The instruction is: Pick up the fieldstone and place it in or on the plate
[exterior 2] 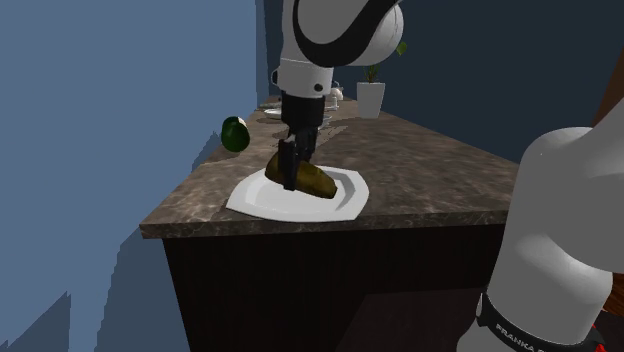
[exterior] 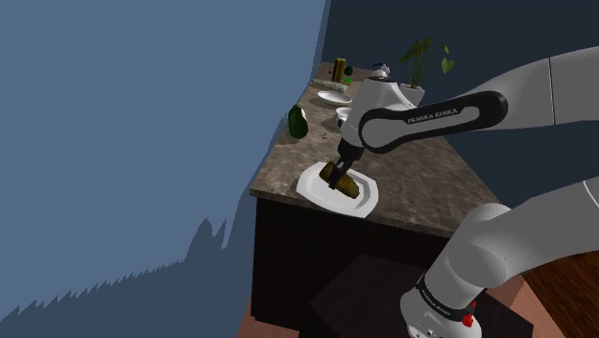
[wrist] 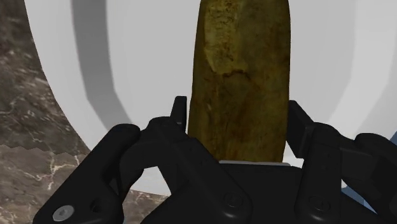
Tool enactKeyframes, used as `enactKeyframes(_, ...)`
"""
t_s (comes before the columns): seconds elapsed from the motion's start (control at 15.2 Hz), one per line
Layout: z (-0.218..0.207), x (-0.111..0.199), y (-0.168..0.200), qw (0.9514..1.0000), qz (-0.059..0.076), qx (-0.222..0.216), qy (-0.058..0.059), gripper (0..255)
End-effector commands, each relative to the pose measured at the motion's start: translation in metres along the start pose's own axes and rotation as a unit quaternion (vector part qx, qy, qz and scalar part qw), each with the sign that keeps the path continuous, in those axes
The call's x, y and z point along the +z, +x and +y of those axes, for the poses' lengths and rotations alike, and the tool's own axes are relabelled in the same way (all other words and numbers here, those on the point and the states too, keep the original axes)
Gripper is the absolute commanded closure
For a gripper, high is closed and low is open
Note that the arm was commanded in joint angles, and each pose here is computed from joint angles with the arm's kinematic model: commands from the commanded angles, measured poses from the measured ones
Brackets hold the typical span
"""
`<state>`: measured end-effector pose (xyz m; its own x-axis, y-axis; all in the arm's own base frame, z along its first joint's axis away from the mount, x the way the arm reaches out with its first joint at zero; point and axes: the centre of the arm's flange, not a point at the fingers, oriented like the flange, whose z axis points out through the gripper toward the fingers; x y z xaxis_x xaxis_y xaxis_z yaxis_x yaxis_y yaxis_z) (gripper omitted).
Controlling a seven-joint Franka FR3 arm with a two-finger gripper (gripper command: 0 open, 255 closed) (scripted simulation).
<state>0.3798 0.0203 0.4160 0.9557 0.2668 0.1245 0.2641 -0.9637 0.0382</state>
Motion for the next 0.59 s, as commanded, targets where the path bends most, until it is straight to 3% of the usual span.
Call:
enactKeyframes(0.0,0.0002,0.0006,-0.0002,1.0000,0.000,0.000,0.000,255)
enactKeyframes(0.13,0.0001,0.0005,-0.0002,1.0000,0.000,0.000,0.000,255)
enactKeyframes(0.2,0.0001,0.0005,-0.0002,1.0000,0.000,0.000,0.000,0)
enactKeyframes(0.53,0.0001,0.0005,-0.0002,1.0000,0.000,0.000,0.000,0)
